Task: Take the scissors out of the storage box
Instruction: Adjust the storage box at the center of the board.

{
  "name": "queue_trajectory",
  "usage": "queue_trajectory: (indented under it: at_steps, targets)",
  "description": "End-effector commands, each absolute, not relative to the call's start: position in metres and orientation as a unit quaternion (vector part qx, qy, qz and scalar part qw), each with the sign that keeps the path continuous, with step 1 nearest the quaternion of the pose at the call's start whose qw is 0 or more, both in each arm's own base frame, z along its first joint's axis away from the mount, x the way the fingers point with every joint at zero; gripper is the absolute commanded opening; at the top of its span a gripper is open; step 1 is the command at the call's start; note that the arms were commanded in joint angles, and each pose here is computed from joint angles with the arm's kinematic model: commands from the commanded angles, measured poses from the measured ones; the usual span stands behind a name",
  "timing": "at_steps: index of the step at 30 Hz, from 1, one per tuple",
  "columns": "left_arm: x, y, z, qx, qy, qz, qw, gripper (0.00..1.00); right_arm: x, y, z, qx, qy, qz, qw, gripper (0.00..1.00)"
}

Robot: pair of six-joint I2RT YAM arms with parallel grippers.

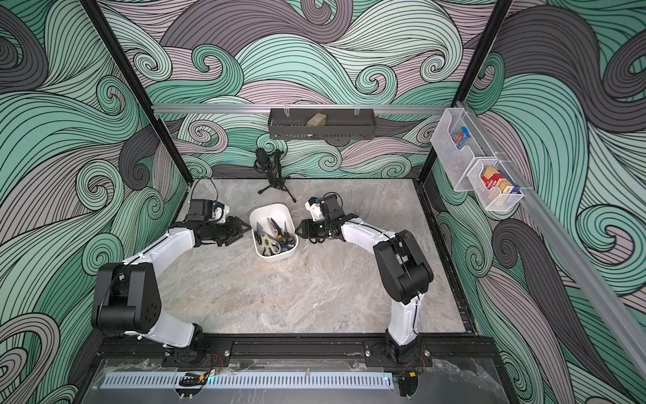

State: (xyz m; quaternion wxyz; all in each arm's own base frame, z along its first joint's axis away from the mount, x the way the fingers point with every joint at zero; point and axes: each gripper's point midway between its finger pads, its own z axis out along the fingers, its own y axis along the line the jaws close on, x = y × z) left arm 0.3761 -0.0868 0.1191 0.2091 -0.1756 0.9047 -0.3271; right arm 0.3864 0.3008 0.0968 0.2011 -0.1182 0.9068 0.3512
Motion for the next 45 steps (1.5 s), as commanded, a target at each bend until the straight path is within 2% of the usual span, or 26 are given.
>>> queue_trajectory:
  at_steps: [1, 7, 10, 17, 21, 29, 31, 32, 33, 36, 39, 45]
  targets:
    - [0.374, -0.087, 0.136, -0.163, 0.901, -0.334, 0.224, 0.54, 0.387, 0.312, 0.089, -0.137, 0.905, 0.354, 0.193, 0.53]
    - [0.371, -0.082, 0.14, -0.16, 0.905, -0.318, 0.233, 0.54, 0.387, 0.334, 0.078, -0.158, 0.903, 0.356, 0.183, 0.45]
    - [0.371, -0.082, 0.144, -0.159, 0.905, -0.318, 0.233, 0.54, 0.389, 0.342, 0.074, -0.162, 0.903, 0.355, 0.182, 0.38]
    - [0.367, -0.082, 0.142, -0.159, 0.907, -0.317, 0.228, 0.54, 0.384, 0.371, 0.068, -0.195, 0.896, 0.357, 0.179, 0.14]
    - [0.364, -0.082, 0.141, -0.158, 0.909, -0.313, 0.227, 0.54, 0.377, 0.385, 0.065, -0.213, 0.892, 0.358, 0.176, 0.11]
    - [0.352, -0.08, 0.125, -0.157, 0.921, -0.294, 0.203, 0.54, 0.366, 0.424, 0.069, -0.211, 0.887, 0.378, 0.161, 0.13]
    - [0.349, -0.08, 0.122, -0.157, 0.924, -0.287, 0.198, 0.53, 0.365, 0.432, 0.072, -0.21, 0.886, 0.382, 0.16, 0.16]
    - [0.347, -0.08, 0.121, -0.157, 0.926, -0.284, 0.193, 0.53, 0.364, 0.435, 0.074, -0.212, 0.884, 0.385, 0.161, 0.22]
    - [0.346, -0.082, 0.118, -0.155, 0.929, -0.28, 0.187, 0.53, 0.365, 0.437, 0.077, -0.212, 0.882, 0.387, 0.163, 0.32]
    - [0.34, -0.087, 0.109, -0.15, 0.936, -0.27, 0.17, 0.52, 0.368, 0.437, 0.092, -0.211, 0.879, 0.39, 0.177, 0.45]
    - [0.334, -0.095, 0.101, -0.139, 0.946, -0.252, 0.15, 0.49, 0.376, 0.428, 0.111, -0.198, 0.878, 0.388, 0.199, 0.47]
    - [0.322, -0.107, 0.092, -0.105, 0.963, -0.206, 0.136, 0.48, 0.394, 0.378, 0.131, -0.135, 0.89, 0.375, 0.222, 0.47]
